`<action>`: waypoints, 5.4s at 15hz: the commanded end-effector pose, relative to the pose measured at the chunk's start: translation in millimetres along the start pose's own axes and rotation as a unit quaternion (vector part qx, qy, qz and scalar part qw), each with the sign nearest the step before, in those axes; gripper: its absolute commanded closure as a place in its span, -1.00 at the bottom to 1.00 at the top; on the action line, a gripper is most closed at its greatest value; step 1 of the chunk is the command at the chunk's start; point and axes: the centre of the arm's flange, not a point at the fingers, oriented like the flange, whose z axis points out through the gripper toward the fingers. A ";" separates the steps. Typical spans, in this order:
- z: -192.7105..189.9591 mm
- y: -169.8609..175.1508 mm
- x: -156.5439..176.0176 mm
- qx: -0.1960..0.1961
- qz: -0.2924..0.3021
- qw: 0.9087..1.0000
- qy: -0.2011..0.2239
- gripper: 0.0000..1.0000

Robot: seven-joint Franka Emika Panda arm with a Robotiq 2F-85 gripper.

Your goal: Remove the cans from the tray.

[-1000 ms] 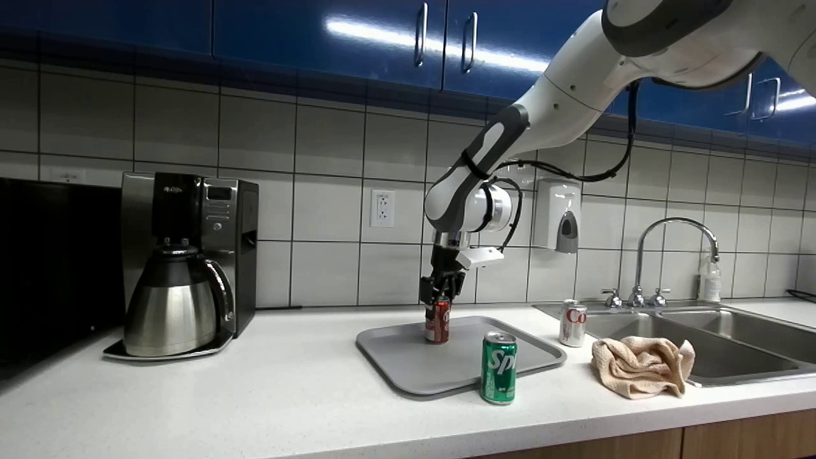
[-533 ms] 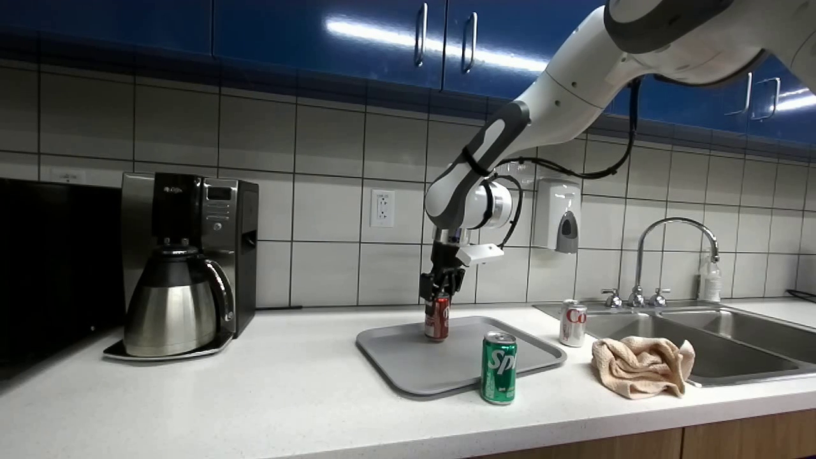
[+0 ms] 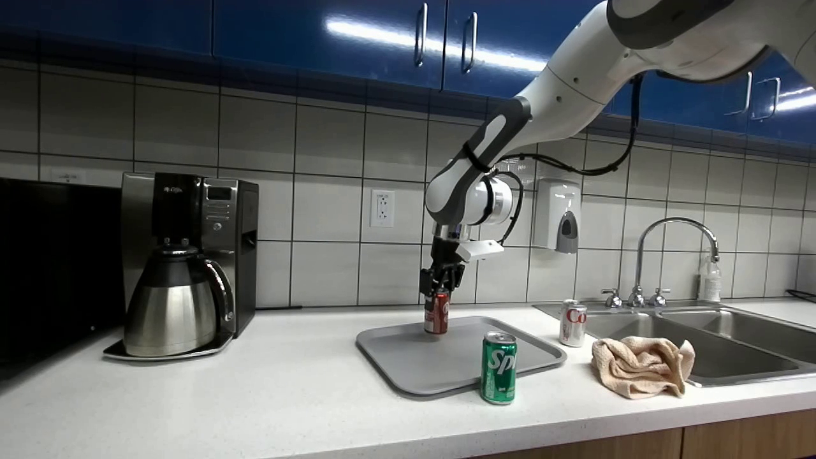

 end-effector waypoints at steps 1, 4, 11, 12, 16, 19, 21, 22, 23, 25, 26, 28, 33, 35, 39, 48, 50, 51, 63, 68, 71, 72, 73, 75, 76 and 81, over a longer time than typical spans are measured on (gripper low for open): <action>-17.3 0.9 -1.3 -0.010 0.001 1.000 0.006 0.23; -17.5 0.8 -1.5 -0.010 0.004 1.000 0.005 0.23; -17.4 1.1 -1.0 -0.010 0.001 1.000 0.008 0.23; -17.4 1.2 -0.8 -0.011 0.001 1.000 0.010 0.23; -25.0 26.4 -8.9 -0.014 0.014 1.000 0.010 0.23; -30.6 44.2 -17.7 -0.020 0.027 0.999 0.015 0.23; -34.1 51.9 -22.3 -0.024 0.033 0.999 0.016 0.23; -35.5 55.7 -24.1 -0.025 0.037 0.999 0.017 0.23; -36.6 58.2 -26.1 -0.027 0.039 0.999 0.018 0.23; -37.7 64.4 -29.3 -0.029 0.044 0.998 0.018 0.23; -37.6 67.0 -30.5 -0.032 0.047 0.998 0.018 0.23; -37.3 74.2 -33.2 -0.035 0.053 0.998 0.017 0.23; -37.2 95.3 -41.8 -0.042 0.071 0.996 0.018 0.23; -36.9 102.6 -45.4 -0.044 0.077 0.996 0.018 0.23; -37.7 118.0 -51.2 -0.047 0.089 0.995 0.018 0.23; -37.9 150.8 -59.0 -0.053 0.116 0.992 0.019 0.23; -38.3 158.6 -59.4 -0.056 0.123 0.991 0.019 0.23; -38.4 162.5 -59.7 -0.057 0.126 0.990 0.019 0.23; -26.7 201.1 -65.8 -0.060 0.171 0.983 0.016 0.23; -22.0 222.1 -70.7 -0.049 0.205 0.977 0.016 0.23; -19.6 235.8 -74.1 -0.042 0.227 0.973 0.014 0.23; -18.9 240.2 -75.0 -0.040 0.234 0.971 0.012 0.23; -18.4 244.5 -75.8 -0.038 0.241 0.970 0.010 0.23; -17.3 250.8 -76.9 -0.038 0.251 0.967 0.007 0.23; -16.3 253.6 -77.0 -0.038 0.255 0.966 0.003 0.23; -13.3 263.2 -73.5 -0.039 0.270 0.962 -0.011 0.23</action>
